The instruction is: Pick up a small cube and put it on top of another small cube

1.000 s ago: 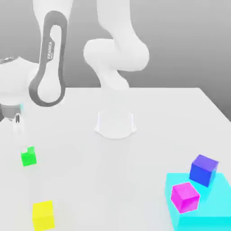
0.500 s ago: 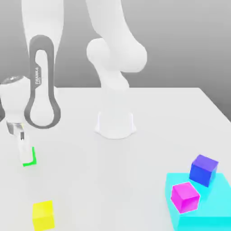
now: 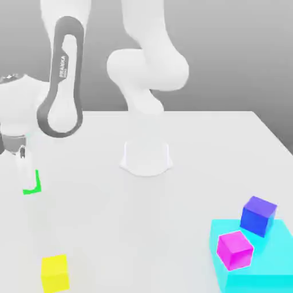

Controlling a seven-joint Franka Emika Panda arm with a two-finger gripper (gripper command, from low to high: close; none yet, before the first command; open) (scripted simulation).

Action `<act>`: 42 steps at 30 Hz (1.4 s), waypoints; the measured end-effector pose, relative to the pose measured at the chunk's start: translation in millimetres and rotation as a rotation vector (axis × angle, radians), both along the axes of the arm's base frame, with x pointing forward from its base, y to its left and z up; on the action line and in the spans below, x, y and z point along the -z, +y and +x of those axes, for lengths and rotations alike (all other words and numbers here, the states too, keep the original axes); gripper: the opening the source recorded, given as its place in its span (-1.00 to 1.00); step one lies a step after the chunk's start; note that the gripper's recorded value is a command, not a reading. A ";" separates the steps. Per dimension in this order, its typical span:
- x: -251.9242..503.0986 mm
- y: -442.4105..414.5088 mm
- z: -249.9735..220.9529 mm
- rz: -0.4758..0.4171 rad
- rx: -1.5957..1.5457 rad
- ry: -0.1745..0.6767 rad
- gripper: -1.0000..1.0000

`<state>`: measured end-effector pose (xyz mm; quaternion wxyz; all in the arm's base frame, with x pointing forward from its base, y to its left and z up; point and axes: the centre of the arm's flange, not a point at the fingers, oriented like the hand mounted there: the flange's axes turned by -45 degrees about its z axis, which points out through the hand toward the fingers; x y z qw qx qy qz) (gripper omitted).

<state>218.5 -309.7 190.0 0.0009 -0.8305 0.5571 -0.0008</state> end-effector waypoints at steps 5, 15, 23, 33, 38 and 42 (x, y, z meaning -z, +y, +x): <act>-13.3 57.4 80.3 0.033 -0.272 -0.017 -1.00; -53.0 222.1 192.6 0.070 -0.826 -0.035 -1.00; -93.3 383.4 215.3 0.061 -1.266 -0.028 -1.00; -118.3 550.2 169.9 0.001 -1.719 0.000 -1.00; -80.0 555.5 166.4 -0.001 -1.734 0.001 1.00; -74.4 557.3 164.9 -0.002 -1.739 0.001 1.00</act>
